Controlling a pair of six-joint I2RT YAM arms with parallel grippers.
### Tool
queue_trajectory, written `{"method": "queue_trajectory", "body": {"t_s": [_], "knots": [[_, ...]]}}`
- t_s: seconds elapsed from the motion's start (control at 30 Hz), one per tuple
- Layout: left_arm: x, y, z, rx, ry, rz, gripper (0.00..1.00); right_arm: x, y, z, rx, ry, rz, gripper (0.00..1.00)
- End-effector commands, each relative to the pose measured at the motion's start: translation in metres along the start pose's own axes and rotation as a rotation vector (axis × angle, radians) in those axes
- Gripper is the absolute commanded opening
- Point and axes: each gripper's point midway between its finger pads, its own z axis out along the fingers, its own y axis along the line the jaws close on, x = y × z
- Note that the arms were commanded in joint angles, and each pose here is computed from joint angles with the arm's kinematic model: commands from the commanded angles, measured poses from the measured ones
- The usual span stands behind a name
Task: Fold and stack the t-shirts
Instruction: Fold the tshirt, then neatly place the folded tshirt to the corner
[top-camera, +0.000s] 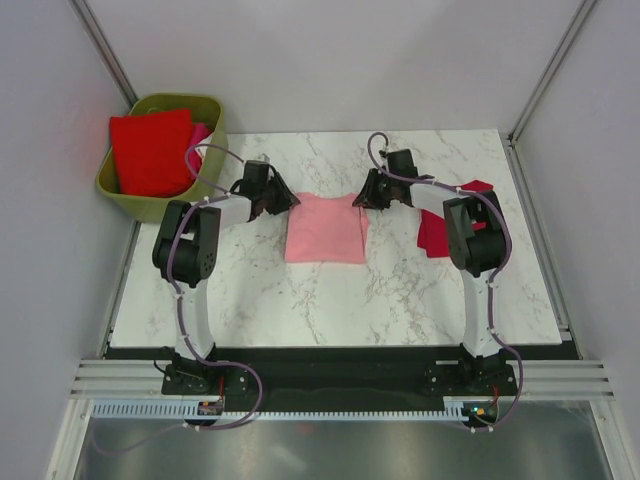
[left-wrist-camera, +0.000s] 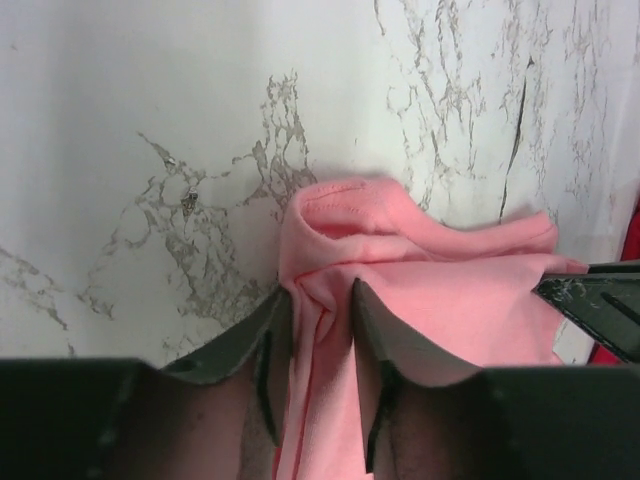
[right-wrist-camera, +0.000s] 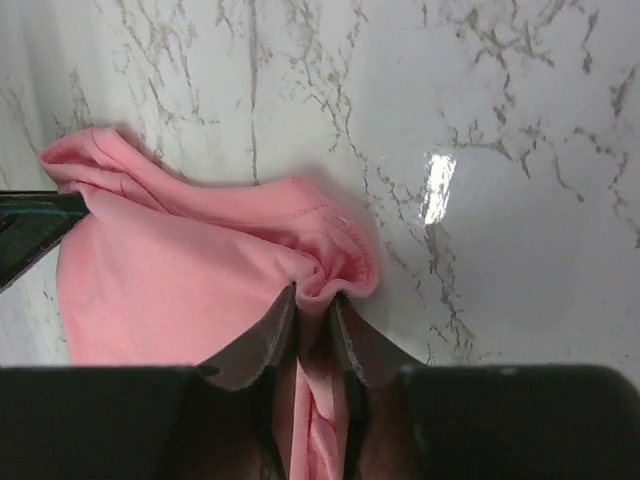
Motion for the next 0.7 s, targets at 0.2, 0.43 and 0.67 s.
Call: {"method": "queue_trajectory", "body": {"t_s": [0.2, 0.43, 0.67], "knots": [[-0.012, -0.031, -0.009, 0.154, -0.042, 0.033, 0.02, 0.0, 0.01, 0.003, -0.027, 0.02, 0.011, 0.0], [-0.029, -0.068, -0.067, 0.241, -0.158, 0.075, 0.02, -0.02, 0.033, -0.062, -0.052, -0.107, -0.037, 0.0], [-0.007, -0.125, -0.11, 0.328, -0.196, 0.133, 0.02, -0.031, 0.04, -0.149, -0.033, -0.229, -0.039, 0.0]]}}
